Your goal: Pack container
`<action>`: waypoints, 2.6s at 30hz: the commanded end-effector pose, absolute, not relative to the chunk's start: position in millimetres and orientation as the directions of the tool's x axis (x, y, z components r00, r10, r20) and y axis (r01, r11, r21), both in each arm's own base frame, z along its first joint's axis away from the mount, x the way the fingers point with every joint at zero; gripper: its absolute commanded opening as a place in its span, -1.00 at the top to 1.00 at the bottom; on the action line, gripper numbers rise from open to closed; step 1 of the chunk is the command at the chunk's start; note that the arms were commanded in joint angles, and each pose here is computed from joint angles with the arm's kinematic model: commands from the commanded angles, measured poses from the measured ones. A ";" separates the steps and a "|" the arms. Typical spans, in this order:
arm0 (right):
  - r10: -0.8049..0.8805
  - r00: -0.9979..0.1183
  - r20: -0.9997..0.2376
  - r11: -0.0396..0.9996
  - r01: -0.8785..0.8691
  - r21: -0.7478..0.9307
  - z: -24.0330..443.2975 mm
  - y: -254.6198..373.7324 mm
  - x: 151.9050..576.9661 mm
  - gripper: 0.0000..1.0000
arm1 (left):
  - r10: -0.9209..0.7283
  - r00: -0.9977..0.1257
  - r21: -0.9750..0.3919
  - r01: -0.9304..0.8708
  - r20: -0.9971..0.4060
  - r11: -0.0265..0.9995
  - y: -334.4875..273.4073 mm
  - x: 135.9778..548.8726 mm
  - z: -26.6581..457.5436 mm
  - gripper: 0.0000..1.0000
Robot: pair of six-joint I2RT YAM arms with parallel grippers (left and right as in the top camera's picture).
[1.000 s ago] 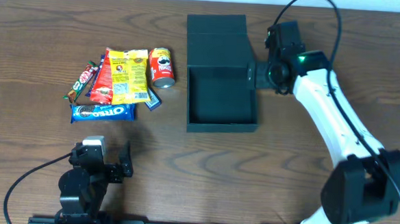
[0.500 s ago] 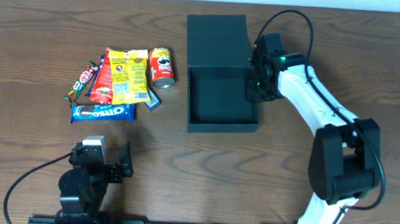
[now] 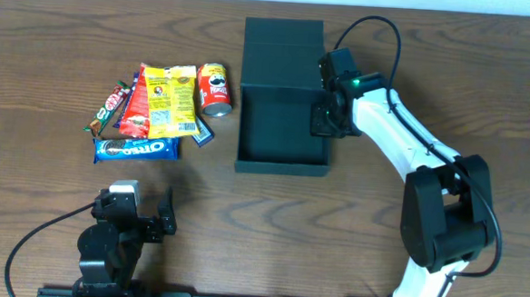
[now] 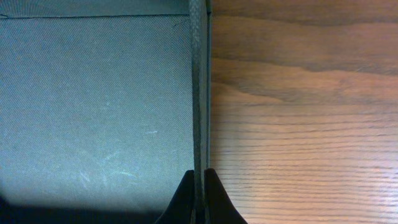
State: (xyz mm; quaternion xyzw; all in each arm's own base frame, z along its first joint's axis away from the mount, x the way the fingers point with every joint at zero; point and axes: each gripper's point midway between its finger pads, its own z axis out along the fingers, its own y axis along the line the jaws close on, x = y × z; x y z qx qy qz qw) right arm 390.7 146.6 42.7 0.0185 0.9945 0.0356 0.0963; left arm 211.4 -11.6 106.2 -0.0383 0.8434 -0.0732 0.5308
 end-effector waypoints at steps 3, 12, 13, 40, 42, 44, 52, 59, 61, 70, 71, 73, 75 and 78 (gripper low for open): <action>0.053 -0.986 -0.159 0.997 0.042 0.072 28.0 167.9 379.5 0.98 | -0.160 -0.440 -0.176 -0.004 -0.884 0.984 -9.8 211.4 100.4 -0.91; 0.030 -0.986 -0.164 0.999 0.023 0.046 27.8 162.7 379.9 0.98 | -0.160 -0.440 -0.176 -0.004 -0.884 0.984 -9.8 211.4 100.4 -0.91; 0.029 -0.986 -0.164 0.999 0.022 0.046 27.8 162.8 379.9 0.97 | -0.160 -0.440 -0.176 -0.004 -0.884 0.984 -9.8 211.4 100.4 -0.91; -0.042 -0.752 -0.657 0.974 -0.178 0.141 280.4 153.5 374.6 -0.98 | -0.160 -0.440 -0.176 -0.004 -0.884 0.984 -9.8 211.4 100.4 -0.91; -0.046 -0.750 -0.660 0.973 -0.185 0.142 288.1 149.7 364.1 -0.98 | -0.160 -0.440 -0.176 -0.004 -0.883 0.984 -9.8 211.4 100.3 -0.91; -0.094 -0.752 -0.652 0.965 -0.230 0.127 290.6 149.1 352.5 -0.98 | -0.169 -0.436 -0.186 -0.004 -0.884 0.983 -10.4 211.8 101.4 -0.91; -0.142 -0.801 -0.581 0.963 -0.249 0.108 282.9 140.1 322.7 -0.98 | -0.518 -0.590 -0.684 0.079 -0.619 0.726 -74.8 194.3 109.1 -0.91; -0.153 -0.825 -0.545 0.964 -0.246 0.100 276.6 136.4 314.1 -0.99 | -0.509 -0.589 -0.737 0.237 -0.628 0.633 -97.0 192.8 141.6 -0.91; -0.184 -0.817 -0.547 0.956 -0.279 0.095 276.7 138.7 313.3 -0.98 | -0.488 -0.552 -0.709 0.309 -0.677 0.634 -100.0 194.1 157.3 -0.91; -0.285 -0.750 -0.597 0.918 -0.393 0.055 283.4 148.5 322.4 -0.99 | -0.371 -0.419 -0.479 0.189 -0.829 0.857 -57.7 225.8 197.9 -0.91; -0.293 -0.735 -0.612 0.914 -0.404 0.047 285.7 150.0 326.0 -0.99 | -0.338 -0.425 -0.444 0.177 -0.840 0.879 -53.7 232.7 202.8 -0.91; -0.316 -0.687 -0.654 0.901 -0.433 0.020 292.4 155.1 338.2 -0.99 | -0.273 -0.464 -0.377 0.147 -0.843 0.915 -46.1 252.2 211.6 -0.91; -0.326 -0.648 -0.689 0.893 -0.450 0.001 298.9 158.9 348.0 -0.99 | -0.233 -0.518 -0.338 0.118 -0.823 0.934 -40.3 270.6 214.0 -0.91; -0.341 -0.597 -0.726 0.882 -0.471 -0.027 306.8 163.7 358.9 -0.98 | -0.171 -0.600 -0.267 0.075 -0.781 0.961 -29.2 298.7 211.3 -0.92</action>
